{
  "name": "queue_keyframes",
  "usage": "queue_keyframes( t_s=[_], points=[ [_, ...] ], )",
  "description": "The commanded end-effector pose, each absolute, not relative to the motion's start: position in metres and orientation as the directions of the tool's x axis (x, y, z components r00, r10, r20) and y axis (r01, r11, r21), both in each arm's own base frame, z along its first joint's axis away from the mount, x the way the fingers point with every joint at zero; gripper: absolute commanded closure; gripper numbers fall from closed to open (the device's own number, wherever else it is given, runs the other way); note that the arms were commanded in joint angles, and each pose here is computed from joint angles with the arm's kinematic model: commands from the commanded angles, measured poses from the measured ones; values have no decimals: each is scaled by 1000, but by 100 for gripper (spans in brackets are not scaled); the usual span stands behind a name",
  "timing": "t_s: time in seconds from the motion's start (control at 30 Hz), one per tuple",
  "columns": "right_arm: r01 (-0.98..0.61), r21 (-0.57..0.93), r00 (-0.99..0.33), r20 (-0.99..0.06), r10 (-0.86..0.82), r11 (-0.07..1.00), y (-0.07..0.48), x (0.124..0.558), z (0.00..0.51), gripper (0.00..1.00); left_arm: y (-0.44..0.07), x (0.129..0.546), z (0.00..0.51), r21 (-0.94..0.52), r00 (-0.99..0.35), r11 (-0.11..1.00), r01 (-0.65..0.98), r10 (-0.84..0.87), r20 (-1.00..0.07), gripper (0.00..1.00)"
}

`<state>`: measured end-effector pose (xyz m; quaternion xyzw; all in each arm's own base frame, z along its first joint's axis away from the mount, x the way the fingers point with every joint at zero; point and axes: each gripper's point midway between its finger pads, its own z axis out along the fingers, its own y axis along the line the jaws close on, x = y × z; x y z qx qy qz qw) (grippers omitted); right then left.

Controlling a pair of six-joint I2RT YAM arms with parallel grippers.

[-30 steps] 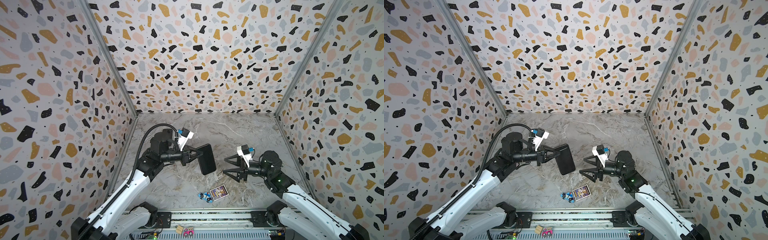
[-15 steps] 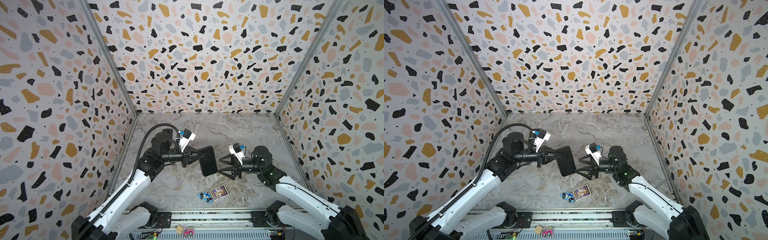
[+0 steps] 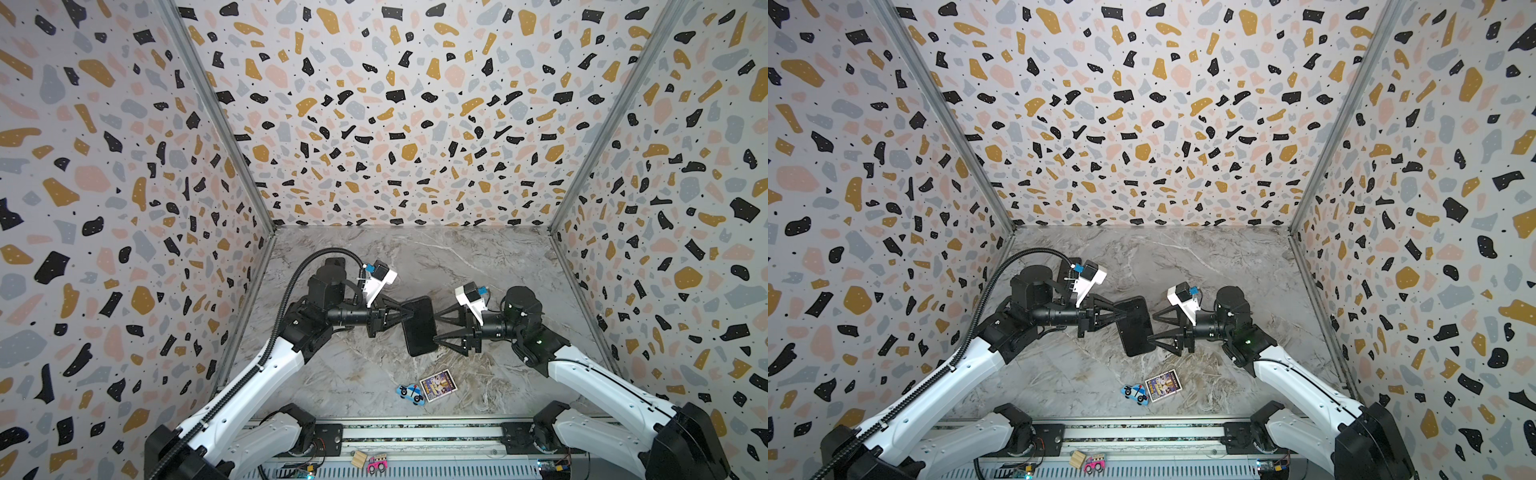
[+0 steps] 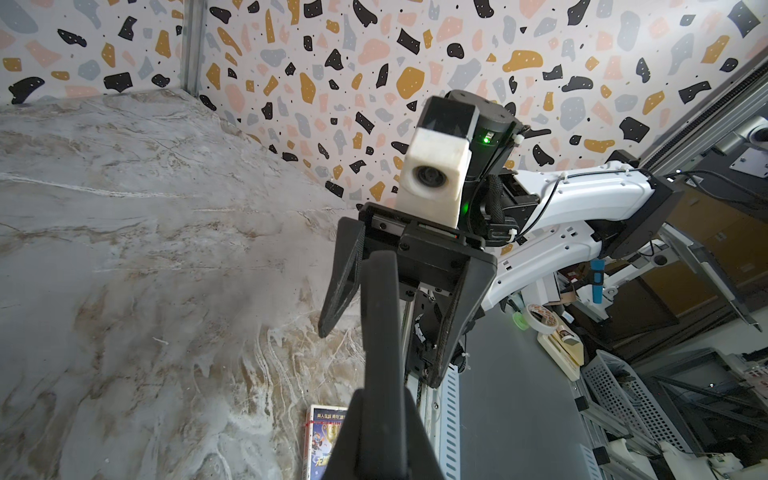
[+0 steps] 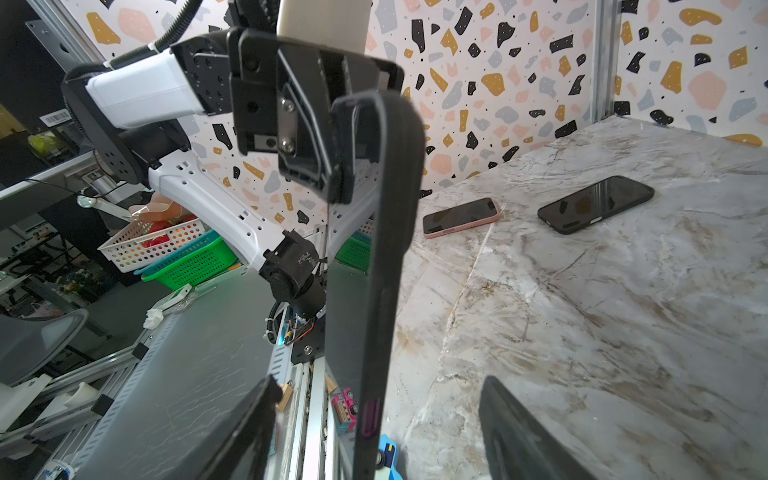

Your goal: Take the phone out of the phone case

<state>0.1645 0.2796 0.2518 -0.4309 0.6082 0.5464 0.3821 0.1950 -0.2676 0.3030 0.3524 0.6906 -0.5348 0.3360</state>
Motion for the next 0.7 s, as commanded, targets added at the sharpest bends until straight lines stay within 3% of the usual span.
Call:
queue_keyframes(
  t_s=[0.0,0.37,0.67],
  points=[
    [-952,306,-303,-949,-92,-19,277,145,254,23,-274,194,336,-447,-457,103,888,97,-884,100],
    [-948,319,-316,-941,-124,0,285,135,236,31,-275,200,337,-407,-422,122,905,157,-893,100],
    [-979,194,-190,-979,-77,-58,284,127,241,34,-269,195,330,-415,-438,155,897,166,-884,100]
  ],
)
